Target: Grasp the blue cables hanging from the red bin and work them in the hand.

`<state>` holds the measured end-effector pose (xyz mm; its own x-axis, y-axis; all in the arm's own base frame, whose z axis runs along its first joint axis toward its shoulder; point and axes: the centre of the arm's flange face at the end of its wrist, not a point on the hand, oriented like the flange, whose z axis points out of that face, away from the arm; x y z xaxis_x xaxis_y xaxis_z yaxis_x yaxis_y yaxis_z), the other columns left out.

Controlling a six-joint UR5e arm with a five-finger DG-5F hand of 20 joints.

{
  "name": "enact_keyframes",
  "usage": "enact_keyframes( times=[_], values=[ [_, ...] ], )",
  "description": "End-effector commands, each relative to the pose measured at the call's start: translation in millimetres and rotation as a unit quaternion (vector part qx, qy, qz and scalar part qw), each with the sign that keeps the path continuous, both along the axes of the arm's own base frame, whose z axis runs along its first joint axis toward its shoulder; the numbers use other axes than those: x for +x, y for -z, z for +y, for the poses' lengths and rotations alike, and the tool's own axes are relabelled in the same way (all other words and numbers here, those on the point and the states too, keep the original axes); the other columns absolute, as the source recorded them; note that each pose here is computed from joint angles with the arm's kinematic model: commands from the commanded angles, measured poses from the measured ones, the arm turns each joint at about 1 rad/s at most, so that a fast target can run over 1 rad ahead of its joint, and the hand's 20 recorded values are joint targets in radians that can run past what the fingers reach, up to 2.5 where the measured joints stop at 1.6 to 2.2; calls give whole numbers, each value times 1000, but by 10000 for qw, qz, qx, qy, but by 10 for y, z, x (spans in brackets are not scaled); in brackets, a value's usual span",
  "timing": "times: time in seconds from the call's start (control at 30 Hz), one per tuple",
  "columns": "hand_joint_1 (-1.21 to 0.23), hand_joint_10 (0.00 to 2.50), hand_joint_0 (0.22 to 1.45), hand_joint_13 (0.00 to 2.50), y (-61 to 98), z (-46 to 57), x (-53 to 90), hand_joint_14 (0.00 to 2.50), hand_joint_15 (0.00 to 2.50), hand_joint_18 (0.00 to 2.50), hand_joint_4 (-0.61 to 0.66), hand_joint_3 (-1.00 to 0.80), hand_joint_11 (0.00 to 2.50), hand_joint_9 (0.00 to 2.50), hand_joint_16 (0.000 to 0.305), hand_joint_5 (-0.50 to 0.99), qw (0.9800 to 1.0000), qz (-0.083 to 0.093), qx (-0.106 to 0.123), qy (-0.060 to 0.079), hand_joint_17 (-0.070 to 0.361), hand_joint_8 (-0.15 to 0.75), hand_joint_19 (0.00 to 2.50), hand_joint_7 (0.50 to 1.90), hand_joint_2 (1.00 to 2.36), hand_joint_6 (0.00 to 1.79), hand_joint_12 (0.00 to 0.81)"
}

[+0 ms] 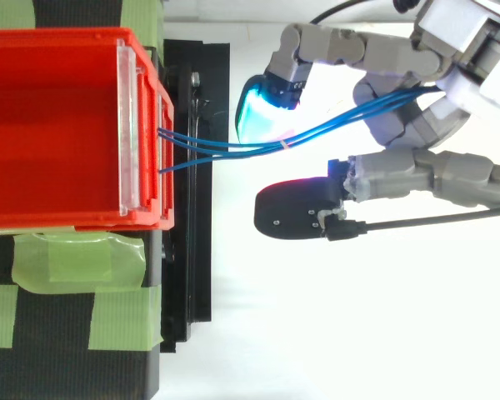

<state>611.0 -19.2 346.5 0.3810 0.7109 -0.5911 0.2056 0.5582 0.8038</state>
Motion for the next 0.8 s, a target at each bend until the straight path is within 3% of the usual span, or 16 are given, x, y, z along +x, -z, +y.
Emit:
enact_keyframes(
  times=[0.0, 0.27, 0.53, 0.77],
  values=[
    [-638, 2500, 901, 2021, -1, -15, 3, 2500, 1972, 2500, 380, -628, 2500, 1779, 237, 357, 9999, 39, -133, 30, 178, 535, 648, 1293, 1017, 7, 712],
    [-641, 2500, 893, 2021, -42, -40, 37, 2500, 1972, 2500, 380, -651, 2500, 1779, 237, 355, 9993, -29, -338, 127, 178, 535, 648, 1293, 1016, 7, 712],
    [-648, 2500, 896, 2021, -77, -32, 69, 2500, 1972, 2500, 379, -663, 2500, 1779, 237, 356, 9989, -151, -412, 163, 178, 535, 648, 1292, 1016, 7, 712],
    [-657, 2500, 897, 2021, -69, -33, 66, 2500, 1972, 2500, 383, -665, 2500, 1779, 237, 360, 9989, -140, -421, 164, 178, 535, 648, 1300, 1016, 7, 712]
  ],
)
